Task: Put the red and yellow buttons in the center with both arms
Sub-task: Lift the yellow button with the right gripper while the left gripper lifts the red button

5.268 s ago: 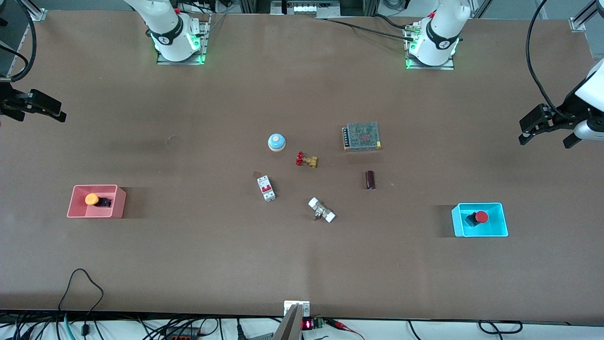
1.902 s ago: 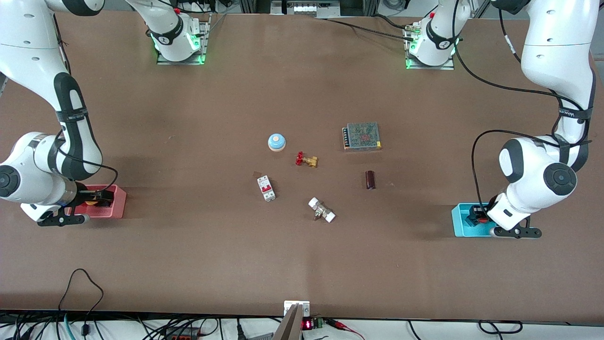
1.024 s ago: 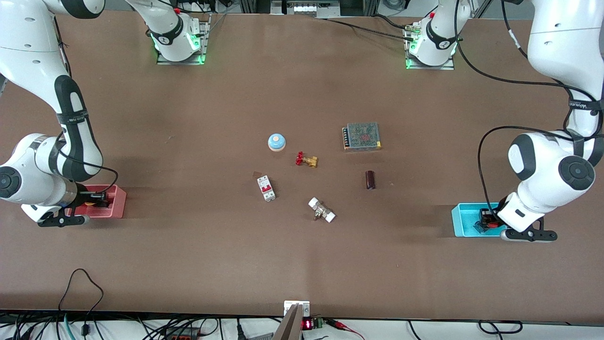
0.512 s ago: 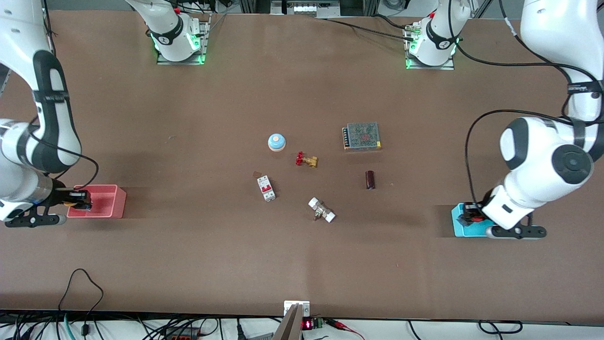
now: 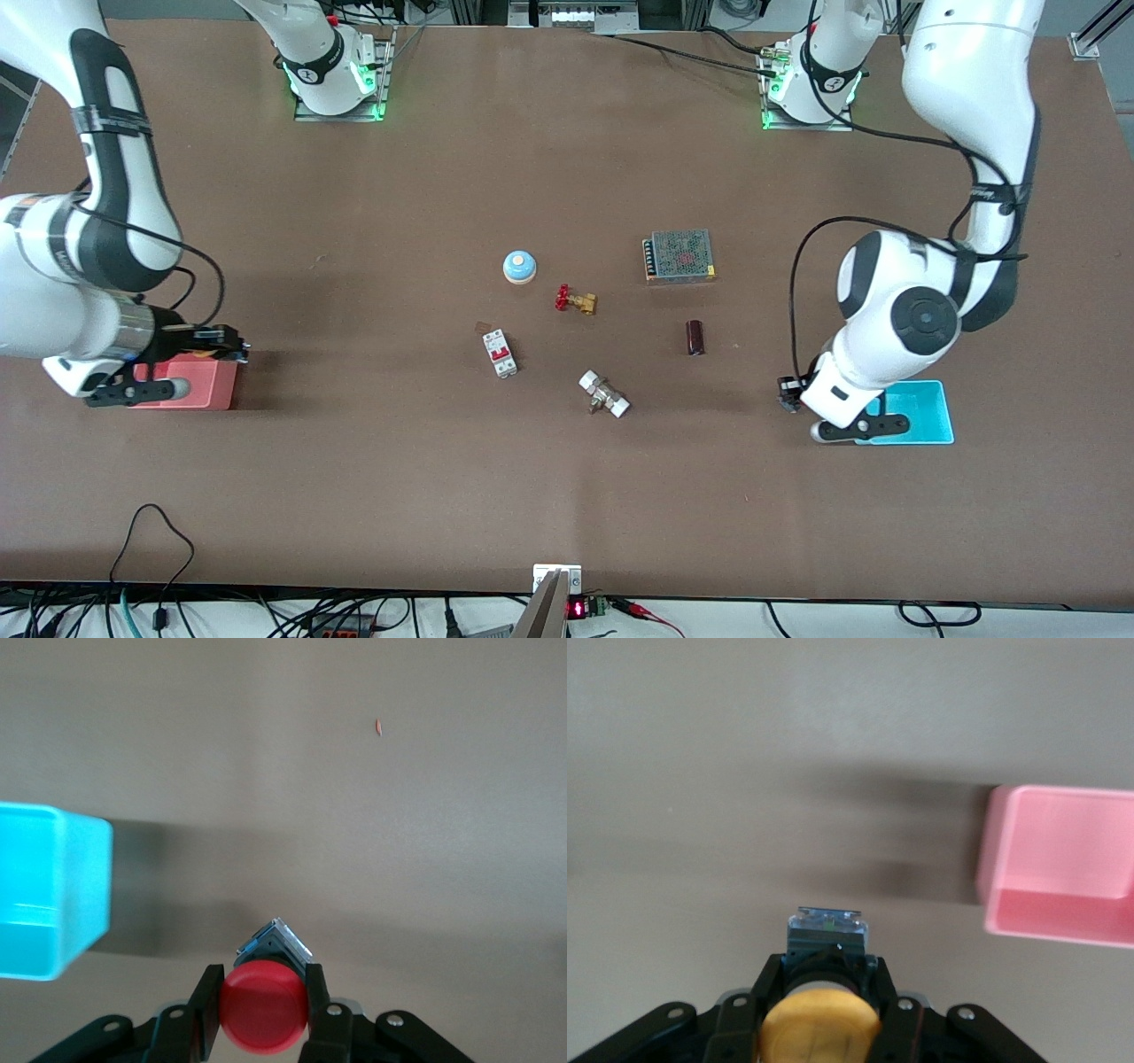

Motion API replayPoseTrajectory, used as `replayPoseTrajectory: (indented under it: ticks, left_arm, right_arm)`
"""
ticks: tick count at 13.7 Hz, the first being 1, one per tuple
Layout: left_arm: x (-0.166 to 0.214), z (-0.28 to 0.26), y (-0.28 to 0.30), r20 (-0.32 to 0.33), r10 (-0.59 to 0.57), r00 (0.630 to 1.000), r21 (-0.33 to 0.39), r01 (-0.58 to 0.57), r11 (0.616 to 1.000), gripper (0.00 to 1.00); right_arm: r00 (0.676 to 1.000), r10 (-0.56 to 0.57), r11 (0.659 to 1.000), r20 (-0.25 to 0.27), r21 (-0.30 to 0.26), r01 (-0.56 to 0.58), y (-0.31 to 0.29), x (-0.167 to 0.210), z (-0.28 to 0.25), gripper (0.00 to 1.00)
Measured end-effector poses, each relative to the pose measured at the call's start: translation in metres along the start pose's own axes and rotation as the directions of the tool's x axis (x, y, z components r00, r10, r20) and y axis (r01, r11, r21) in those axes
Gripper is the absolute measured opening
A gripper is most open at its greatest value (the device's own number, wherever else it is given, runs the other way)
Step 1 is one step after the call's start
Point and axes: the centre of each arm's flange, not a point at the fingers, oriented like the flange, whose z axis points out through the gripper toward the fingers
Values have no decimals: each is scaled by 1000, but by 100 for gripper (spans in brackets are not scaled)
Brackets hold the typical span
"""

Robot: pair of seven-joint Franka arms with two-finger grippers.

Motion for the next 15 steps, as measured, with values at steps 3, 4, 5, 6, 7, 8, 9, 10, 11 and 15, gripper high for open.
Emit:
replayPoseTrajectory:
  ticks: [3,4,5,6,7,8,9,10,11,15]
  left_arm:
    - [-8,36,14,28,-10,1000,12,10,1000,42]
    - [-10,42,16,35,-8,999,15,8,1000,42]
    - [-11,45,17,39,-7,999,16,6,1000,42]
    - [-11,47,18,41,-6,999,17,5,1000,42]
    - [-11,46,18,41,-6,999,17,5,1000,42]
    - [-11,46,18,40,-6,999,17,5,1000,46]
    - [-11,46,18,39,-7,999,17,6,1000,56]
    - [-10,45,18,36,-7,999,16,7,1000,64]
    - [-8,42,18,29,-8,1000,13,8,1000,74]
    - [5,8,13,-27,-22,999,-3,22,1000,100]
  right_arm:
    - [997,62,998,42,-22,-61,-71,-6,27,42]
    - [997,66,997,42,-30,-65,-94,-9,33,42]
    - [997,60,998,38,-36,-59,-112,-12,41,42]
    - [998,55,998,28,-39,-54,-124,-16,51,42]
    - [999,50,998,13,-40,-50,-128,-21,62,42]
    - [999,49,998,-3,-41,-49,-128,-28,76,42]
    - [999,50,998,-16,-42,-51,-127,-37,89,42]
    - [998,58,997,-20,-44,-59,-127,-48,101,42]
    - [997,80,996,-22,-47,-81,-131,-57,109,42]
    - [987,158,986,-37,-50,-159,-155,-74,116,42]
